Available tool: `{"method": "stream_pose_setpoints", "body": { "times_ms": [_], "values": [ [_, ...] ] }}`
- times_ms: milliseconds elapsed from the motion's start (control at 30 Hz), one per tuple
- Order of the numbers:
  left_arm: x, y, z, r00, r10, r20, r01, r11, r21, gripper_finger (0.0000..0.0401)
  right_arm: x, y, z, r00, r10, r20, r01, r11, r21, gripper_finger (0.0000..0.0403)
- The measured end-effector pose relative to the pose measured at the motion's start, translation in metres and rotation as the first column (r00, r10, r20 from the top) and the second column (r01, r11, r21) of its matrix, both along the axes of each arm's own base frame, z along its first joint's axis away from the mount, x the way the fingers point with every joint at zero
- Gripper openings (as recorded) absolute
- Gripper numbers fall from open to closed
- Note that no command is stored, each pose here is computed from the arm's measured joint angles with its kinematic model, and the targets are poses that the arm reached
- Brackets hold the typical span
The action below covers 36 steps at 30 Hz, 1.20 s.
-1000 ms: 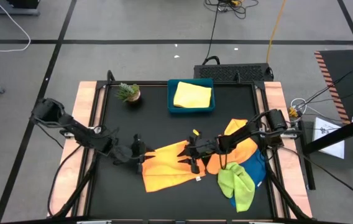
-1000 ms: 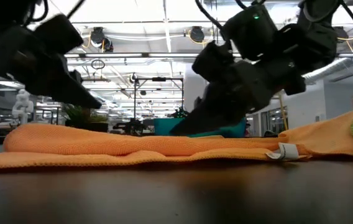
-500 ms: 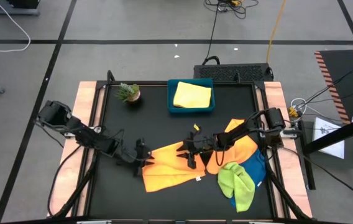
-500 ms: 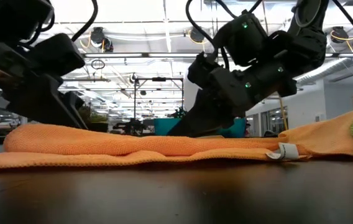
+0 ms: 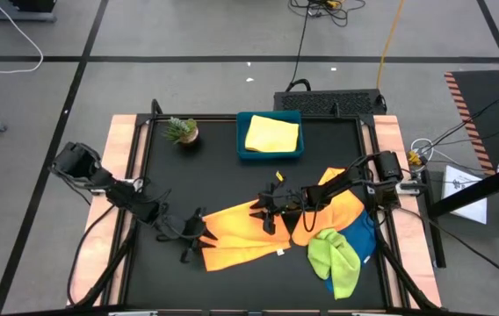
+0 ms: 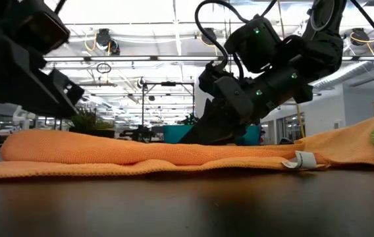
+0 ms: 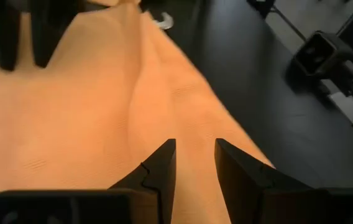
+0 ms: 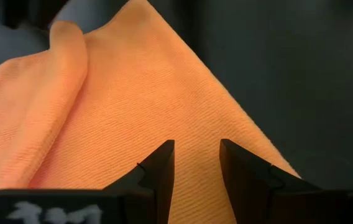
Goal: Fold microfiber towels
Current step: Fold the left orange microfiber cloth
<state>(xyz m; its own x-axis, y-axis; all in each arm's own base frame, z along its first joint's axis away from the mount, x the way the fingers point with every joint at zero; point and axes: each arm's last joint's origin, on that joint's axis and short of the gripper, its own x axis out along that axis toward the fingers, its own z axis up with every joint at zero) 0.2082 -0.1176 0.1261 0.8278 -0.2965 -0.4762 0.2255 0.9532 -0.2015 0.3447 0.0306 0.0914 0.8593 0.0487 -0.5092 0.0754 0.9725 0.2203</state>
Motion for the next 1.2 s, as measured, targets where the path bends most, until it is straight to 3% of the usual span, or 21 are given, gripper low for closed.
{"method": "stream_pose_setpoints", "body": {
  "times_ms": [200, 433, 667, 833, 1200],
  "values": [
    [0.003, 0.006, 0.003, 0.978, 0.19, 0.08, -0.196, 0.978, 0.076, 0.0113, 0.0, 0.0, 0.0, 1.0, 0.0, 0.0, 0.0, 1.0, 0.0, 0.0118],
    [0.016, 0.017, 0.006, 0.974, 0.224, 0.03, -0.226, 0.97, 0.088, 0.0113, 0.0, 0.0, 0.0, 1.0, 0.001, 0.0, -0.001, 1.0, 0.0, 0.0118],
    [0.044, 0.013, 0.016, 0.968, 0.226, -0.113, -0.193, 0.951, 0.241, 0.0113, 0.0, 0.0, 0.0, 1.0, 0.003, 0.0, -0.003, 1.0, -0.003, 0.0118],
    [0.06, 0.005, 0.0, 0.958, 0.205, -0.201, -0.145, 0.95, 0.276, 0.0113, 0.0, 0.0, 0.0, 1.0, 0.003, -0.006, -0.003, 1.0, -0.003, 0.0118],
    [0.071, -0.023, -0.002, 0.969, 0.045, -0.245, -0.005, 0.987, 0.162, 0.0113, -0.002, 0.0, -0.003, 0.999, 0.001, -0.039, -0.001, 1.0, -0.005, 0.0118]
  ]
}}
